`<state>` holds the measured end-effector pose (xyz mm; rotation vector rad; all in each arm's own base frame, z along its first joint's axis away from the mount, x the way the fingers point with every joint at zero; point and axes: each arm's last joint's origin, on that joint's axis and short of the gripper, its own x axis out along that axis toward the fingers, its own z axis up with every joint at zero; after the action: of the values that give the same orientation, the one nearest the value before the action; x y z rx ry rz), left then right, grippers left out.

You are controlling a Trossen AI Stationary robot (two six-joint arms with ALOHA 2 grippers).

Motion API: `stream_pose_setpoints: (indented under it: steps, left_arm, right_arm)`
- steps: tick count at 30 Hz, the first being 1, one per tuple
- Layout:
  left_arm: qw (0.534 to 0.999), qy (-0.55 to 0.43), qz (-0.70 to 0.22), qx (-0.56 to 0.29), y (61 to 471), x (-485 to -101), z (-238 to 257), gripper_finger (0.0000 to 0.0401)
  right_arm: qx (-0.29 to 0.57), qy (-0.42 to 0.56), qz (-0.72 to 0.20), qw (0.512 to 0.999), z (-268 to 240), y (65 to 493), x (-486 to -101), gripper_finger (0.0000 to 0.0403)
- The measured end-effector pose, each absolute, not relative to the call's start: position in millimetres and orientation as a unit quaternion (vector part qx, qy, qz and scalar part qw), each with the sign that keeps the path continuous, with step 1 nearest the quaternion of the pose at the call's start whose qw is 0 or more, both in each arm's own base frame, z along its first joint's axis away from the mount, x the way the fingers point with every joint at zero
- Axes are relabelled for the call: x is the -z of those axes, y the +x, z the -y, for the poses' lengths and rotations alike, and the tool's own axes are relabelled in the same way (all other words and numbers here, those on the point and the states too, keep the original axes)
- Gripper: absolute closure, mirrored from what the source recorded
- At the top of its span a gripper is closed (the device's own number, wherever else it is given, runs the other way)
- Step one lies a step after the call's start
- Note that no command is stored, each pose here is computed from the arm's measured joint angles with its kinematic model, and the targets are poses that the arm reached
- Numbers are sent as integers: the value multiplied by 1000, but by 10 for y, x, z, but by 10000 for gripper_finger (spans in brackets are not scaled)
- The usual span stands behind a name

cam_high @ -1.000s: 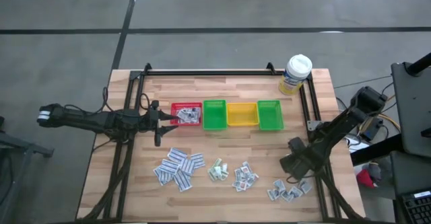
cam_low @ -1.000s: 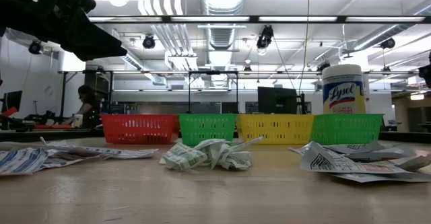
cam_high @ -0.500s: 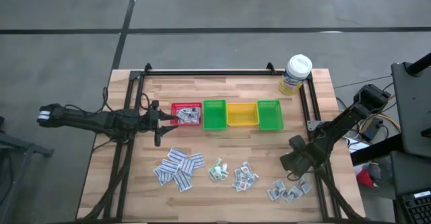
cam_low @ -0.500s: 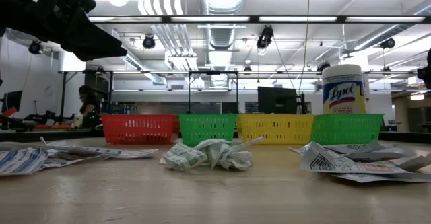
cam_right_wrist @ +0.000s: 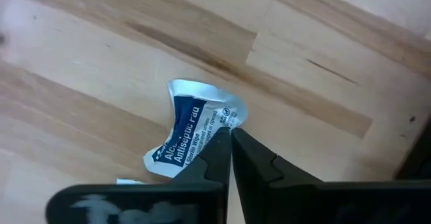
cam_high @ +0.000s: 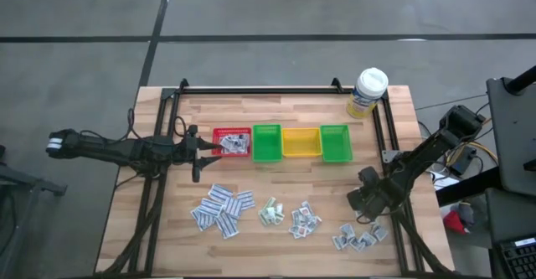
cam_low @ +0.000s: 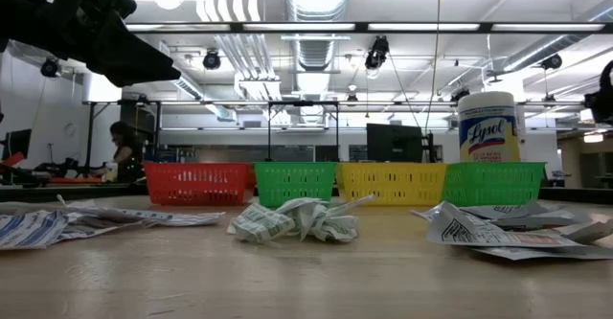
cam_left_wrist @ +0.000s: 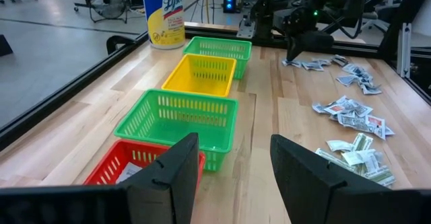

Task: Pick & Place First Aid Supplies
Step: Put the alcohol pad into the red basket

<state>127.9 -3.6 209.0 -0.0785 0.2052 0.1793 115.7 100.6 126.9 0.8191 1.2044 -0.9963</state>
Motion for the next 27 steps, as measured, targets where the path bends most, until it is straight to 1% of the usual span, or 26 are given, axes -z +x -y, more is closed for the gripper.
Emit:
stream_pose_setpoints:
  steps: [7, 12, 19, 24, 27]
  left_arm:
    - [990, -39, -102, -89, 1279, -2090, 36, 222]
    - [990, -39, -102, -89, 1279, -2090, 36, 222]
    - [990, -44, -102, -90, 1279, -2090, 36, 222]
    - [989, -56, -101, -91, 1286, -2088, 37, 222]
    - [988, -71, -99, -91, 1318, -2085, 41, 222]
  right_arm:
    - [430, 343, -529, 646, -998, 1156, -1270, 394]
    - [422, 323, -512, 675, -995, 1183, -1307, 395]
    - [397, 304, -466, 730, -1042, 1291, -1423, 395]
    - [355, 284, -408, 792, -1100, 1412, -1511, 395]
    - [329, 271, -349, 835, -1143, 1505, -1559, 395]
